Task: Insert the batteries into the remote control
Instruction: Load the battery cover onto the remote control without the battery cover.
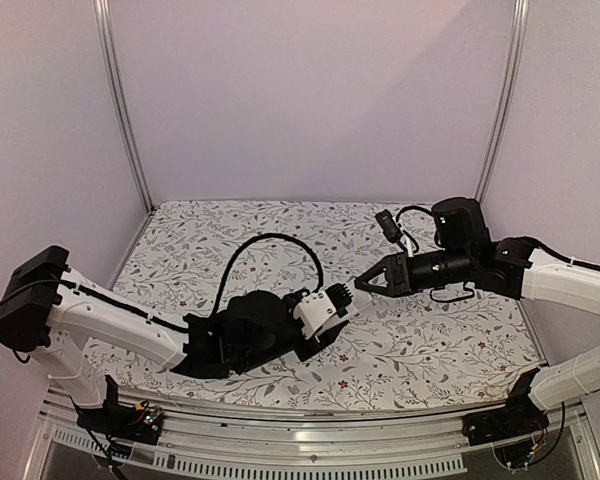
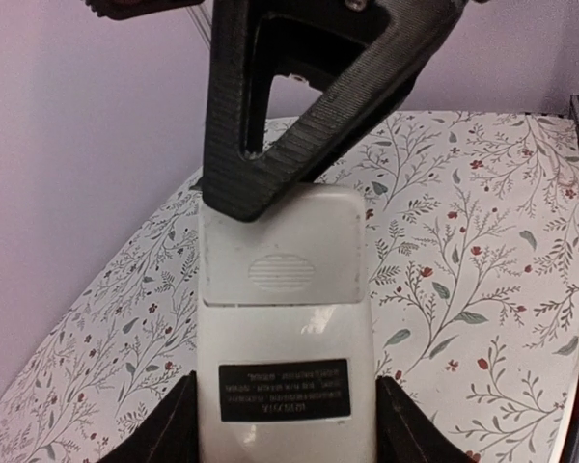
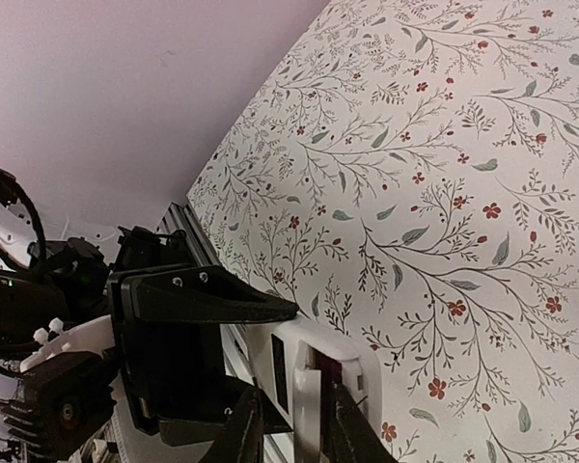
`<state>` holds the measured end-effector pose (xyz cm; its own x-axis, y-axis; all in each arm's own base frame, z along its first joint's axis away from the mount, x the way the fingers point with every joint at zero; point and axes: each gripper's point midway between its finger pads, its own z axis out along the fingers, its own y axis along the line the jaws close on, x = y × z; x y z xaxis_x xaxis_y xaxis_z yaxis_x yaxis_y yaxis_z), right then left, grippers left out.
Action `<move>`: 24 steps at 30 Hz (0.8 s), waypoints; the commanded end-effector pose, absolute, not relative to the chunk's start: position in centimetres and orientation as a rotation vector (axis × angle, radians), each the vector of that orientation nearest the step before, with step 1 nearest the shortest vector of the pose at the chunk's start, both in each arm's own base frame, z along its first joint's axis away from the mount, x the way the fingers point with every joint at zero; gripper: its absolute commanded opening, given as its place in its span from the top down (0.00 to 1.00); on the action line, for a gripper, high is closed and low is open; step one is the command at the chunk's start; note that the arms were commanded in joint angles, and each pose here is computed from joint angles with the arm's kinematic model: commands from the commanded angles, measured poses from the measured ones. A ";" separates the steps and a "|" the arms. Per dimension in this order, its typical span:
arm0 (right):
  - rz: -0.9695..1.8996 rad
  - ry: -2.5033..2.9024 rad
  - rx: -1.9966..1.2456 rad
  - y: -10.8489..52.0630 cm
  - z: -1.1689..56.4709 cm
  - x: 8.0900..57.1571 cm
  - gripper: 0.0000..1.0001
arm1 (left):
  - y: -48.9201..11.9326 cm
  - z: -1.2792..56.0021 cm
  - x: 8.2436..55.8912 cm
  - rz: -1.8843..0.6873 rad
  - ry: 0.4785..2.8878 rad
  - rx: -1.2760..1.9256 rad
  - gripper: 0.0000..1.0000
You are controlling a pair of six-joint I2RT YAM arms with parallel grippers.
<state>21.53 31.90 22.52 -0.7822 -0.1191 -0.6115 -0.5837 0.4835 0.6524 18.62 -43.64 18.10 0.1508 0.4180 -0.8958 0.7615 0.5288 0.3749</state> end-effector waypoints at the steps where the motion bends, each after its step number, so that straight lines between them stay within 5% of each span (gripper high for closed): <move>1: 1.129 2.311 -0.530 30.8 21.1 22.7 0.76 | -44.6 22.2 17.4 -0.480 1.442 0.991 1.00; 15: 1.098 2.306 -0.548 30.9 21.8 23.1 0.65 | -44.3 21.9 17.8 -0.479 1.455 0.986 1.00; 24: 1.137 2.282 -0.585 31.3 23.0 22.7 0.43 | -44.2 22.0 17.7 -0.475 1.448 0.990 1.00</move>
<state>22.64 31.13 21.93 -0.7807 -0.1406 -0.6089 -0.5682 0.5653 0.5980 18.11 -43.86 18.53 0.1002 0.3767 -0.9209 0.7921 0.5299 0.3029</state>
